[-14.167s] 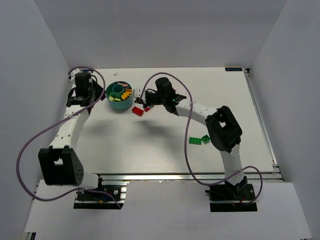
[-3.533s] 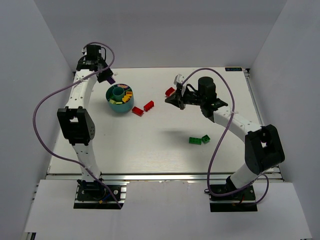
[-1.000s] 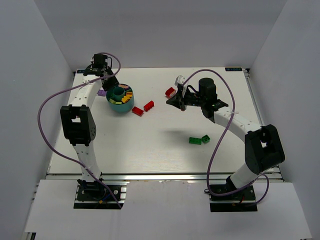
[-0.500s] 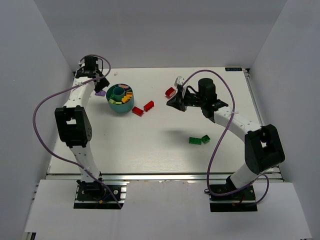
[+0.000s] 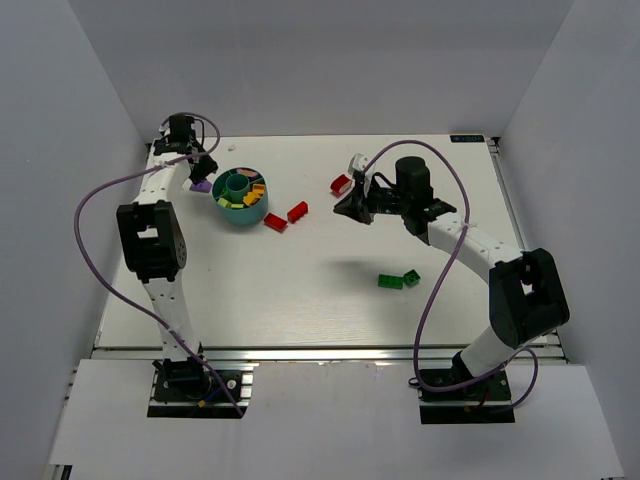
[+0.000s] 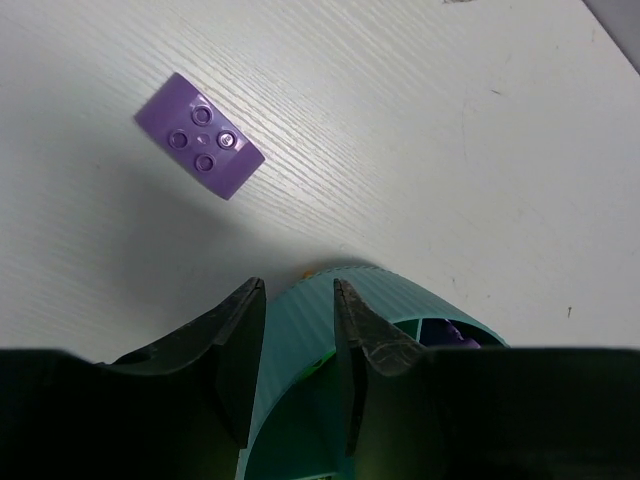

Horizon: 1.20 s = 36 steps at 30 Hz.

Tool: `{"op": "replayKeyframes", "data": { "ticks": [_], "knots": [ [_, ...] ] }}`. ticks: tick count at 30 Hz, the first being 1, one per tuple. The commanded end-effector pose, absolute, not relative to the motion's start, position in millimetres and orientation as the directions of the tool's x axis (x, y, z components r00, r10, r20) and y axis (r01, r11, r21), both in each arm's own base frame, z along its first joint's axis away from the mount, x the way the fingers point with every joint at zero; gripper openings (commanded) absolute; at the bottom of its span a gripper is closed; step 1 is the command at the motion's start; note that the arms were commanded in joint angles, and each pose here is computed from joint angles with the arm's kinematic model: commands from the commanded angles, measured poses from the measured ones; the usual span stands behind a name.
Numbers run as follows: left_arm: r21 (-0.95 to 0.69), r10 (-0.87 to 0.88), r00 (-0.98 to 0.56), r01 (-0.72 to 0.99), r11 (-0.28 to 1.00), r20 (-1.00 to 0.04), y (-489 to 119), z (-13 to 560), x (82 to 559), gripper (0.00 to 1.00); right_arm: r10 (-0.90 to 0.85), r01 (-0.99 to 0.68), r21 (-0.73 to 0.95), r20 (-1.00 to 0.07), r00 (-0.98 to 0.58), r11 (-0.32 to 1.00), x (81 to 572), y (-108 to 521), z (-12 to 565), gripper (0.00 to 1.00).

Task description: Sort the legos into containers by color

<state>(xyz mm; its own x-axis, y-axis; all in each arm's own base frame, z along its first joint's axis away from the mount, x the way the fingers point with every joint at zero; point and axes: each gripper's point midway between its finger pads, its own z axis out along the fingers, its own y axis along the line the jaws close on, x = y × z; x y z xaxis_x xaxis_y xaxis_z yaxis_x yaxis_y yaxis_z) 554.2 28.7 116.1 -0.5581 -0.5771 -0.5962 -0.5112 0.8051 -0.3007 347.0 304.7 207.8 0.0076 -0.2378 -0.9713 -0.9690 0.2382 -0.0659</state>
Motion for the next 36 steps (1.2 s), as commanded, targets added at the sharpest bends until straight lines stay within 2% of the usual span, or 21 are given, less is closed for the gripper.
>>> {"op": "replayKeyframes", "data": {
  "ticks": [1, 6, 10, 21, 36],
  "knots": [
    [-0.350, -0.567, -0.531, -0.458, 0.817, -0.630, 21.9, 143.9, 562.7, 0.44, -0.225, -0.965, -0.109, -0.973, 0.054, 0.239, 354.8, 307.0, 225.5, 0.16],
    [-0.366, -0.558, -0.516, -0.431, 0.825, -0.650, 22.0, 153.7, 548.5, 0.45, -0.226, -0.965, -0.103, -0.973, 0.047, 0.241, 355.4, 306.7, 224.2, 0.16],
    [-0.357, -0.549, -0.568, -0.420, 0.834, -0.613, 15.5, 134.3, 536.3, 0.45, -0.221, -0.967, -0.097, -0.974, 0.043, 0.237, 354.8, 308.1, 224.5, 0.16],
    [-0.406, -0.560, -0.597, -0.386, 0.828, -0.575, 1.2, 127.0, 512.9, 0.45, -0.218, -0.964, -0.111, -0.974, 0.058, 0.243, 353.6, 306.5, 229.1, 0.16],
    [-0.504, -0.614, -0.561, -0.361, 0.785, -0.555, -16.2, 143.2, 467.8, 0.45, -0.219, -0.965, -0.108, -0.974, 0.055, 0.240, 352.0, 305.5, 228.9, 0.16]
  ]
}}
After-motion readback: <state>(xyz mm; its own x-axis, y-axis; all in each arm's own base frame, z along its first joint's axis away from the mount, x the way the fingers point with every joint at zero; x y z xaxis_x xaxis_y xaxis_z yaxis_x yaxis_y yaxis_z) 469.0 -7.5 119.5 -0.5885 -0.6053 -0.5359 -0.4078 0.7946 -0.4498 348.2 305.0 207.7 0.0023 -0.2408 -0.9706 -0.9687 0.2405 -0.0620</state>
